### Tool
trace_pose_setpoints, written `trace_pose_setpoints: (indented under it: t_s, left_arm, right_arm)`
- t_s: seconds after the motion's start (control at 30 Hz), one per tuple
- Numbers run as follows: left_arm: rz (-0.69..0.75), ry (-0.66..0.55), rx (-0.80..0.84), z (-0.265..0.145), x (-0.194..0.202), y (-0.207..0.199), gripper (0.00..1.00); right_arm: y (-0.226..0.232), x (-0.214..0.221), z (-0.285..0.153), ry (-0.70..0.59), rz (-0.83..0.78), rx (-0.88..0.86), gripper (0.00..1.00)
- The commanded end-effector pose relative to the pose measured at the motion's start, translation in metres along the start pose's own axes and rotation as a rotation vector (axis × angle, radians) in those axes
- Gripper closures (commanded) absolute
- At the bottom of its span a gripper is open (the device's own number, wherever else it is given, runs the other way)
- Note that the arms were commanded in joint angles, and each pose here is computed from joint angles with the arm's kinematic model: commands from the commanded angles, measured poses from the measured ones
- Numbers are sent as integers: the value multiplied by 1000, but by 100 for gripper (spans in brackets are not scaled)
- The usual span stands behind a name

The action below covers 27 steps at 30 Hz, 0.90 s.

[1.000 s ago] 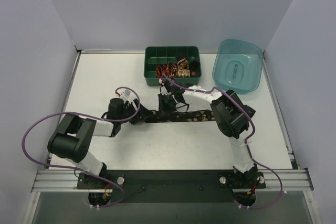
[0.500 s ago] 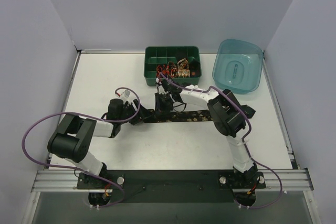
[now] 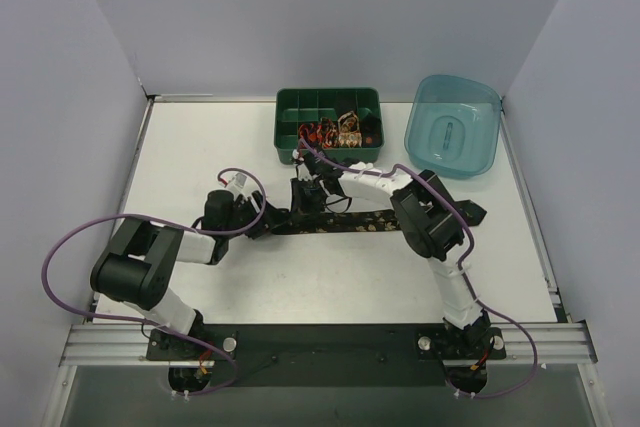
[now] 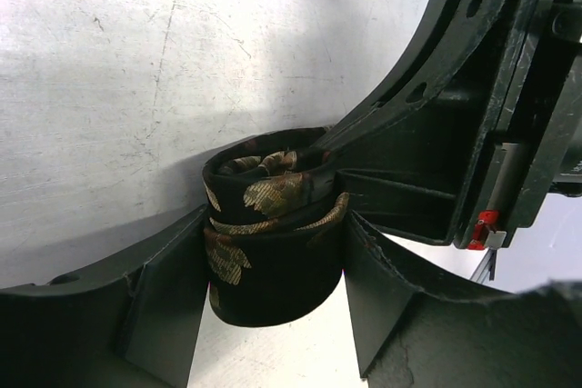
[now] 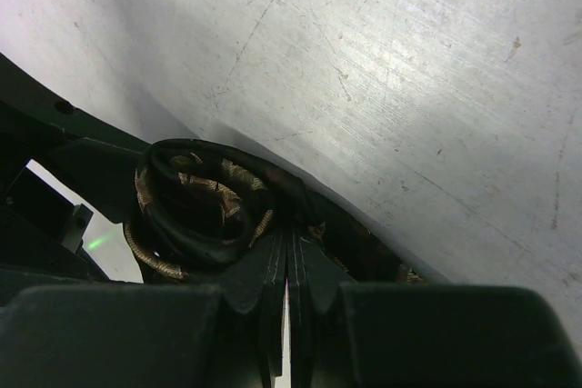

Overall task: Roll the ties
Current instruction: Roll the tie at the center of the board.

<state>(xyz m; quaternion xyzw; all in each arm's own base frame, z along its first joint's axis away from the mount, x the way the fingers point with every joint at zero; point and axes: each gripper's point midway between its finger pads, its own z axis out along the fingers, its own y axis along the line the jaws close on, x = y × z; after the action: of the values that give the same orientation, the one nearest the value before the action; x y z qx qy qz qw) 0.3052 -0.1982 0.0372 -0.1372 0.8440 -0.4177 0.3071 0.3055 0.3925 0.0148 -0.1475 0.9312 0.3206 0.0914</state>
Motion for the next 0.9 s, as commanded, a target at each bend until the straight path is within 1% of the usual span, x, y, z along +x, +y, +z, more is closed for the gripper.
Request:
trace_pose_setpoints:
  t_s: [0.0, 0.13, 0.3, 0.47, 0.63, 0.87]
  left_arm:
    - [21, -31, 2, -3, -8, 1, 34]
    - [45, -28, -22, -5, -11, 1, 30]
    - [76, -36, -59, -13, -16, 3, 25]
    - [96, -45, -84, -18, -21, 2, 24]
    - [116, -64, -80, -24, -27, -2, 23]
    - [154, -133, -5, -39, -40, -25, 21]
  right_arm:
    - [0, 0, -4, 8, 14, 1, 100]
    - [-3, -7, -18, -17, 23, -3, 100]
    - [3, -19, -48, -80, 17, -19, 100]
    - [13, -30, -70, -133, 11, -49, 100]
    - [27, -37, -80, -162, -8, -84, 100]
    - [50, -35, -73, -147, -50, -125, 100]
